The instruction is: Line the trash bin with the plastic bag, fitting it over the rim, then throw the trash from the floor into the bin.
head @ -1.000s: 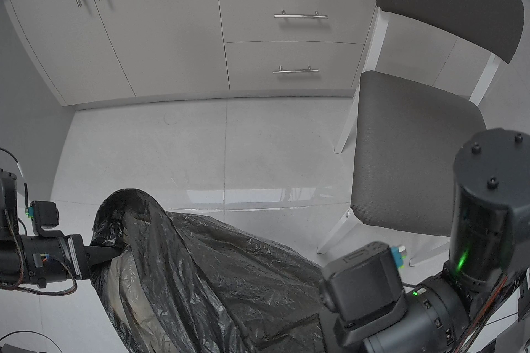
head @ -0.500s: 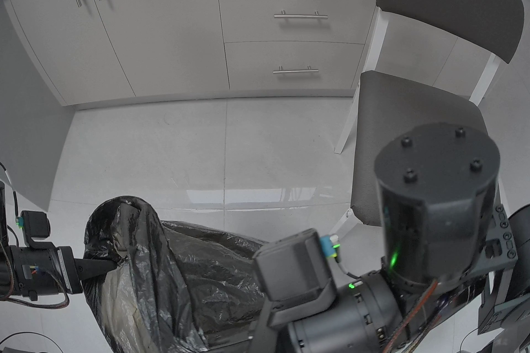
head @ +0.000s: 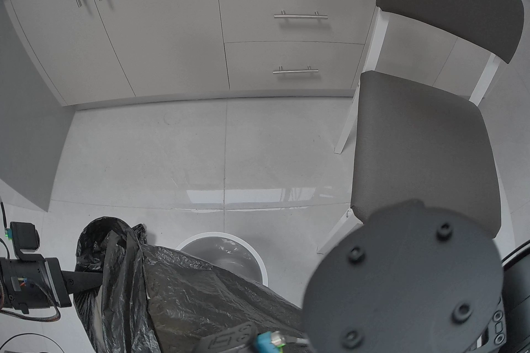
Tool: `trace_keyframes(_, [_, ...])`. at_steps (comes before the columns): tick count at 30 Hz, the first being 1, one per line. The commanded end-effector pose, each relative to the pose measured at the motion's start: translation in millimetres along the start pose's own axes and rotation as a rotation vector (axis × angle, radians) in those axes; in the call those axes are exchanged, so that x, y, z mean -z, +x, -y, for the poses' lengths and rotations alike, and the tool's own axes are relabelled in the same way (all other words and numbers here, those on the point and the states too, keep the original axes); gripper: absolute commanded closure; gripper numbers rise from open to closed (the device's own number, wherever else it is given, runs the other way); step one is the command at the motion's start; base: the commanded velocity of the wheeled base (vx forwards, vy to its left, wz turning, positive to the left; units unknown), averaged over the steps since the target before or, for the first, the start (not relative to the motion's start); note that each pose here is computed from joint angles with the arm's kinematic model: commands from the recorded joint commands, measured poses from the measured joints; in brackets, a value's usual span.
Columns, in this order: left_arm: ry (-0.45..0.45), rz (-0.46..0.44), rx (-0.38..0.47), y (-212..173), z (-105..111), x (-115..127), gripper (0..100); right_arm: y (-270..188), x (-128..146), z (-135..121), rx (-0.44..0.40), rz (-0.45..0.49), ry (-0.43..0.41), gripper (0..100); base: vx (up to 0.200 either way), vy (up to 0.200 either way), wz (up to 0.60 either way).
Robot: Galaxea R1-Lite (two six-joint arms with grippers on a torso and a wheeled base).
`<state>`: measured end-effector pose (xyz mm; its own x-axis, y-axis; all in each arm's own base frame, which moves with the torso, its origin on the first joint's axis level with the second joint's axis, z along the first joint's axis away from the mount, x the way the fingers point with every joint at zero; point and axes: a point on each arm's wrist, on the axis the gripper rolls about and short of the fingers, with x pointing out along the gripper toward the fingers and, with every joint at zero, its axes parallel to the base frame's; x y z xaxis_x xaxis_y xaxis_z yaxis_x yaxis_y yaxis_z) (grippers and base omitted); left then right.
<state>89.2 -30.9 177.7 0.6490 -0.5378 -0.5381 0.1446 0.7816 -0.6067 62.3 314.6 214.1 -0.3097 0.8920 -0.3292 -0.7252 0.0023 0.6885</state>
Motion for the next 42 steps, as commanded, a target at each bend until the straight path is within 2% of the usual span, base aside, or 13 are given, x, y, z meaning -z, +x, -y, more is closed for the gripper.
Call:
trace_keyframes(1, [0.005,0.036,0.023,-15,3,7,100,9,1,2,-0.001,-0.013,-0.005,100,0.0,0.0,0.0])
trace_keyframes(11, [0.048,0.144,0.08,-37,11,10,100,32,-9,3,0.086,0.05,-0.06,100,0.0,0.0,0.0])
trace_keyframes(15, [0.035,0.167,0.053,-38,9,9,100,33,-14,1,0.081,0.063,-0.066,100,0.0,0.0,0.0])
trace_keyframes(18, [0.022,0.149,0.037,-33,7,8,100,33,-14,5,0.09,0.062,-0.06,100,0.0,0.0,0.0])
trace_keyframes(21, [0.008,0.104,0.012,-21,1,8,100,32,-16,20,0.133,0.068,-0.035,100,0.0,0.0,0.0])
trace_keyframes(25, [0.0,0.099,0.007,-8,-3,3,100,29,-18,35,0.17,0.079,-0.022,100,0.0,0.0,0.0])
trace_keyframes(28, [-0.002,0.103,-0.009,4,-6,-6,100,30,-22,55,0.25,0.103,-0.024,100,0.0,0.0,0.0])
trace_keyframes(29, [-0.002,0.103,-0.009,4,-6,-6,100,30,-22,55,0.25,0.103,-0.024,100,0.0,0.0,0.0])
trace_keyframes(32, [-0.031,0.094,-0.072,26,-16,-26,100,27,-28,89,0.366,0.145,0.016,100,0.0,0.0,0.0])
trace_keyframes(34, [-0.039,0.07,-0.09,37,-23,-30,100,26,-29,103,0.393,0.156,0.036,100,0.0,0.0,0.0])
trace_keyframes(39, [-0.08,0.018,-0.062,50,-29,-36,100,18,-36,121,0.448,0.2,0.057,100,0.0,0.0,0.0])
trace_keyframes(42, [-0.107,0.006,-0.095,57,-38,-42,100,16,-37,132,0.481,0.208,0.08,100,0.0,0.0,0.0])
